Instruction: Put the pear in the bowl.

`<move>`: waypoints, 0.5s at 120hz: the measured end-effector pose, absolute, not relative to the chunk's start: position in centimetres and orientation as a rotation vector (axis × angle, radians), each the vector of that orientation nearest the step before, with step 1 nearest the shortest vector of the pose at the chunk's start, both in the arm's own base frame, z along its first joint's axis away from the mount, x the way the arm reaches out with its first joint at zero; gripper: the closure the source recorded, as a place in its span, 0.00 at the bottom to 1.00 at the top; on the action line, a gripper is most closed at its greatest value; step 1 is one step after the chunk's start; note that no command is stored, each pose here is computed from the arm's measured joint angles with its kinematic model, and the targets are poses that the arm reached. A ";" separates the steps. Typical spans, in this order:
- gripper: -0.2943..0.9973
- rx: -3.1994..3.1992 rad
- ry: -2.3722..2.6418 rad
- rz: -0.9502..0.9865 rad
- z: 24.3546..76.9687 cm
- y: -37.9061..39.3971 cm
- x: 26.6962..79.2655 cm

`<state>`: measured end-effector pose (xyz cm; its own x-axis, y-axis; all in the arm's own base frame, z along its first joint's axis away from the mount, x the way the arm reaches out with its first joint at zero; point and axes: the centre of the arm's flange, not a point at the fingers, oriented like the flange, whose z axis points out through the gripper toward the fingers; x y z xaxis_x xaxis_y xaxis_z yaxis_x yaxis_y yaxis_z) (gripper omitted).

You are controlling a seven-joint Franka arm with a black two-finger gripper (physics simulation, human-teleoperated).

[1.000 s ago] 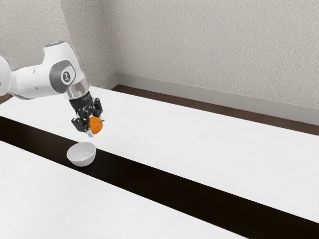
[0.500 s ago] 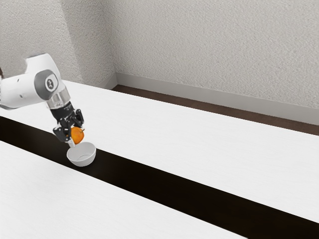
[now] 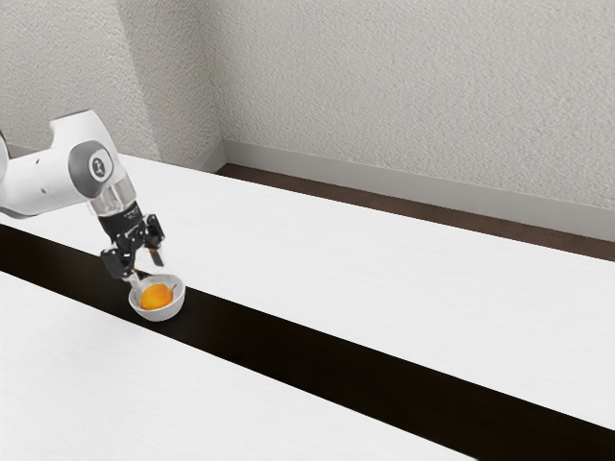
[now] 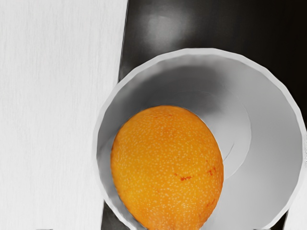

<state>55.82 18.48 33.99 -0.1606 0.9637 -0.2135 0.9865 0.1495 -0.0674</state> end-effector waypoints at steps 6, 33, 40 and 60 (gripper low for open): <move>0.34 1.957 2.283 -0.289 34.0 18.5 55.8; 0.27 1.980 2.257 -0.272 34.7 18.2 55.9; 0.26 1.997 2.229 -0.237 36.3 17.3 56.1; 0.24 2.111 2.063 -0.106 44.9 12.2 56.4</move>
<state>56.43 12.18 44.92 0.0304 0.9828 -0.1819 0.9963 -0.0152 0.0841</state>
